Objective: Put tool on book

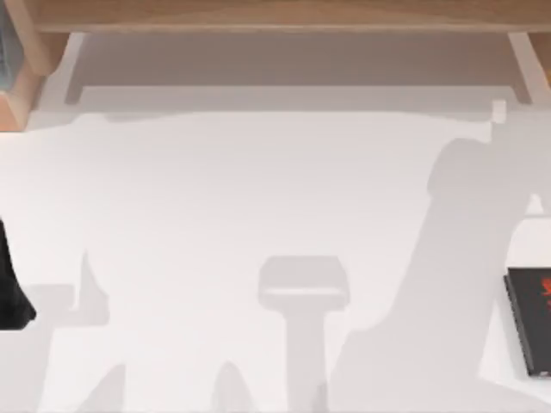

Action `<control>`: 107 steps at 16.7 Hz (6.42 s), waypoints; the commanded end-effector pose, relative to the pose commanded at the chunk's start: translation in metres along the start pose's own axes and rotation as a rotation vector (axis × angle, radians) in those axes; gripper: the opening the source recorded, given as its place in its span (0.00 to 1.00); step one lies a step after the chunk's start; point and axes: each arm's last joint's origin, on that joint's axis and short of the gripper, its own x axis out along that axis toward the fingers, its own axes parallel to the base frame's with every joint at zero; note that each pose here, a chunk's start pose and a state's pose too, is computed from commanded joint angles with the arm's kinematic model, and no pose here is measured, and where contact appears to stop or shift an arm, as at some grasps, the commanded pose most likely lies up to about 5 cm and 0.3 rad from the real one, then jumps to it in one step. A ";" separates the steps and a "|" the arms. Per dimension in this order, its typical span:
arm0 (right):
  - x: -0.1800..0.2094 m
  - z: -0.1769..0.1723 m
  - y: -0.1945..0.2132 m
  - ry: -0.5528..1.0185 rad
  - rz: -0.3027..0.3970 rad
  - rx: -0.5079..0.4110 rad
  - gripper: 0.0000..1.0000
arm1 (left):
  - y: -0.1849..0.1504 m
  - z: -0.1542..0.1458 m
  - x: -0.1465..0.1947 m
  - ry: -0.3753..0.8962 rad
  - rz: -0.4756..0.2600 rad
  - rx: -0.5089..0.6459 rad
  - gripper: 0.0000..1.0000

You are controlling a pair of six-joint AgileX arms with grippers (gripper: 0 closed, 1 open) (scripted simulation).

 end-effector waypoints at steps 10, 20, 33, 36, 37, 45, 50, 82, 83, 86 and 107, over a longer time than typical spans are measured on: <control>0.045 0.005 0.004 -0.001 -0.001 -0.001 1.00 | 0.000 0.000 0.000 0.000 0.000 0.000 1.00; 0.045 0.005 0.004 -0.001 -0.001 -0.001 0.47 | 0.000 0.000 0.000 0.000 0.000 0.000 1.00; 0.045 0.005 0.004 -0.001 -0.001 -0.001 0.00 | 0.000 0.000 0.000 0.000 0.000 0.000 1.00; 0.044 0.005 0.003 -0.002 0.000 0.003 0.00 | 0.000 0.000 0.000 0.000 0.000 0.000 1.00; 0.041 0.005 0.002 -0.009 0.001 0.002 0.00 | 0.000 0.000 0.000 0.000 0.000 0.000 1.00; -0.079 -0.027 0.007 -0.239 -0.039 -0.024 0.00 | 0.000 0.000 0.000 0.000 0.000 0.000 1.00; -0.176 -0.083 0.019 -0.482 -0.124 -0.031 0.00 | 0.000 0.000 0.000 0.000 0.000 0.000 1.00; -0.024 -0.259 0.086 0.000 0.028 -0.304 0.00 | 0.000 0.000 0.000 0.000 0.000 0.000 1.00; -0.019 -0.259 0.086 0.000 0.028 -0.305 0.00 | 0.000 0.000 0.000 0.000 0.000 0.000 1.00; -0.005 -0.260 0.087 -0.002 0.028 -0.307 0.00 | 0.000 0.000 0.000 0.000 0.000 0.000 1.00; -0.002 -0.260 0.087 -0.002 0.028 -0.308 1.00 | 0.000 0.000 0.000 0.000 0.000 0.000 1.00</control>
